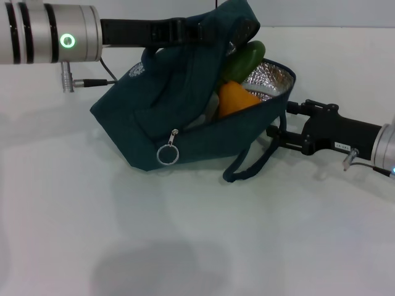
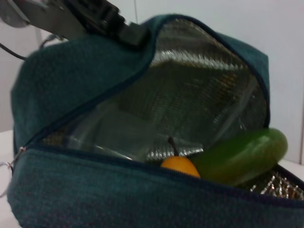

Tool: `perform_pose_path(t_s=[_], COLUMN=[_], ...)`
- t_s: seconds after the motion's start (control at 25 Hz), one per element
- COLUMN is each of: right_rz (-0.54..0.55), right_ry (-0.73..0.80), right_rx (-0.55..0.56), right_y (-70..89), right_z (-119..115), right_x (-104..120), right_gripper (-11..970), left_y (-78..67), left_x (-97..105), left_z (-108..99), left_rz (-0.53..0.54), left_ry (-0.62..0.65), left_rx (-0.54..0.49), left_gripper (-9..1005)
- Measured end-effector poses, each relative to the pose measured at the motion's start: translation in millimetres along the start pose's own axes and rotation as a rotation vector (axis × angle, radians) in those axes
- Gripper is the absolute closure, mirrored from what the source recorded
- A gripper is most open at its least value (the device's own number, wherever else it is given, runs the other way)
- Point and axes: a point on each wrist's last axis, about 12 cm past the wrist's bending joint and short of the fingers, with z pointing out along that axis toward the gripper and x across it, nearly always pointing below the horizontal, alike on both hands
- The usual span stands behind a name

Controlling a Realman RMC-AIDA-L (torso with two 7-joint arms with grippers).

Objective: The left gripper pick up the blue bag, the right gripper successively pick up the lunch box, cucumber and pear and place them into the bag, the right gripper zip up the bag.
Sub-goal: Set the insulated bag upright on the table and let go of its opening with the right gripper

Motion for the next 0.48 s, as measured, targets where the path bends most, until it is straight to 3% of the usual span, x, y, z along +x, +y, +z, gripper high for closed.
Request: perform_pose_path(t_s=[0.36, 0.48], right_rz=[0.015, 0.036], right_ry=[0.023, -0.020], right_rx=[0.040, 0.045], right_y=[-6.6, -5.7], right_z=[4.5, -0.3], right_x=[-2.7, -2.9], right_gripper=[278, 416], left_y=[-0.5, 1.4], left_x=[-0.1, 3.0], left_z=[0.5, -1.9], left_rz=[0.006, 0.000], left_ry=[0.000, 0.001], left_rx=[0.002, -0.001], left_gripper=[930, 930])
